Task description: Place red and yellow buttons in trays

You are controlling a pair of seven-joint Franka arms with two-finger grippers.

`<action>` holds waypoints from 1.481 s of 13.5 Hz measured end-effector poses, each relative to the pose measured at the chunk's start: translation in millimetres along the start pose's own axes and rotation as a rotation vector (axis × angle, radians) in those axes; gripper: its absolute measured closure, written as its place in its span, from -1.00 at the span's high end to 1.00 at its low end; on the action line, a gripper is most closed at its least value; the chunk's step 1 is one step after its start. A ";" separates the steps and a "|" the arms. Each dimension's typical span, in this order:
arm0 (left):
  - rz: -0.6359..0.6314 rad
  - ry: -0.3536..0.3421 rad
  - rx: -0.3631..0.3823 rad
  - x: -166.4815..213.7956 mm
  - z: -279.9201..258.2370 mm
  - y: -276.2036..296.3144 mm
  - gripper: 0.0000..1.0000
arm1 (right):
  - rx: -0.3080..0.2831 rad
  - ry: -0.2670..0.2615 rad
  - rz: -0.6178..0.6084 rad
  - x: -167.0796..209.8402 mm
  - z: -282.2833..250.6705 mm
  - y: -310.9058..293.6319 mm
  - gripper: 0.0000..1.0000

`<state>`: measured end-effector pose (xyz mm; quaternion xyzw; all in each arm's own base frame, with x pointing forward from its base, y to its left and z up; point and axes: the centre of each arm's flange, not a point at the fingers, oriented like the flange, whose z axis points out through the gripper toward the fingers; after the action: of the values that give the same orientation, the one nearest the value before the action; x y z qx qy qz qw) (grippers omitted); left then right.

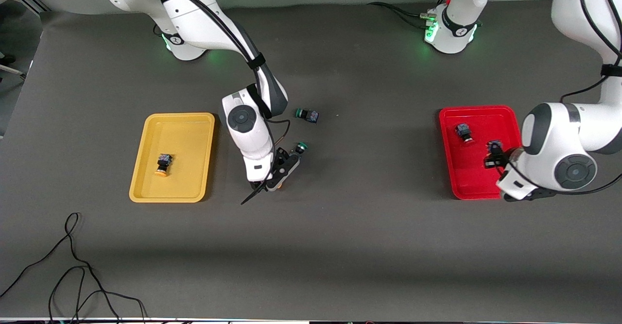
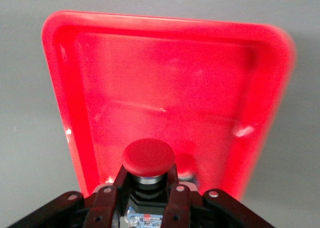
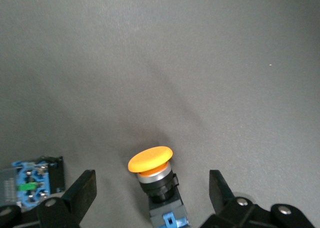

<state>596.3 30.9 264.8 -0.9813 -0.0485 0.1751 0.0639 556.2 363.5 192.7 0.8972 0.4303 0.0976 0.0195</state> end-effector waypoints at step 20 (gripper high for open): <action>0.042 0.235 -0.010 -97.0 -218.9 5.9 0.98 | 0.114 -0.143 0.160 19.3 -99.5 48.1 -0.31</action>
<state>582.7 -10.0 500.4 -0.9961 -0.0211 0.0599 0.0605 585.9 343.4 299.0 0.9330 0.3596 0.0099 -0.0089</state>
